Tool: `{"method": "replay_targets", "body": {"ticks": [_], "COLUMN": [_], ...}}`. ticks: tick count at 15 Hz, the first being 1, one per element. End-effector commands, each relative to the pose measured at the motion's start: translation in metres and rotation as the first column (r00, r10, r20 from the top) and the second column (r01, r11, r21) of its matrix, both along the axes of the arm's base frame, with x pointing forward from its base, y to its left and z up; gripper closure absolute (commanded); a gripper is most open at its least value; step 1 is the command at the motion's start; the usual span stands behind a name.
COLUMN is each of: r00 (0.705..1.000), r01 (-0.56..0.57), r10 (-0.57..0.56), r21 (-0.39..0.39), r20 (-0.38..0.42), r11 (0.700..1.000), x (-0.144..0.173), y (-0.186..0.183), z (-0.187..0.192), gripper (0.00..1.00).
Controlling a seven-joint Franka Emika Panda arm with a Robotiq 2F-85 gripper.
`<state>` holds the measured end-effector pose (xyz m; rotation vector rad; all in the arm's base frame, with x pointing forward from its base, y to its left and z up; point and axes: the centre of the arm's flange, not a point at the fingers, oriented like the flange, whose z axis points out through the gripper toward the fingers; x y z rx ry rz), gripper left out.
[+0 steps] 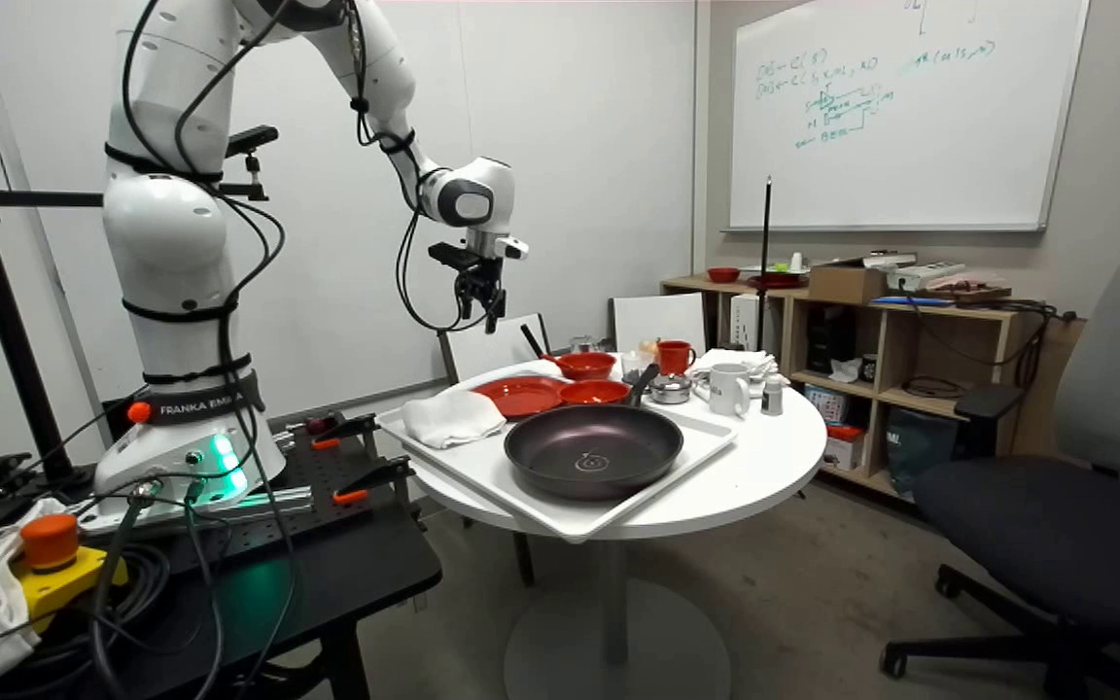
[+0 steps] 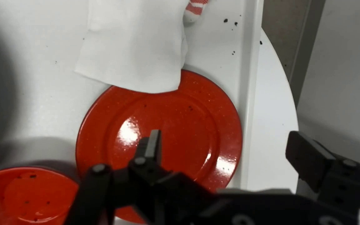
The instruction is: Use the cloth to wipe the plate
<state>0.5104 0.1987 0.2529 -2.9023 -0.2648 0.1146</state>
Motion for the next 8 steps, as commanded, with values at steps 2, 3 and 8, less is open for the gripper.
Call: {"method": "replay_targets", "body": {"ticks": [2, 3, 8], "r00": [0.998, 0.996, 0.996], "r01": [0.065, 0.084, 0.085], "r10": [-0.067, -0.086, -0.087], "r21": [0.097, 0.104, 0.088], "r20": [0.017, 0.015, 0.02], "r11": [0.993, 0.991, 0.993], "x": [-0.01, -0.012, -0.001], "y": [-0.021, -0.024, -0.019], "z": [0.031, 0.036, 0.031], "gripper": [0.0, 0.0, 0.0]}}
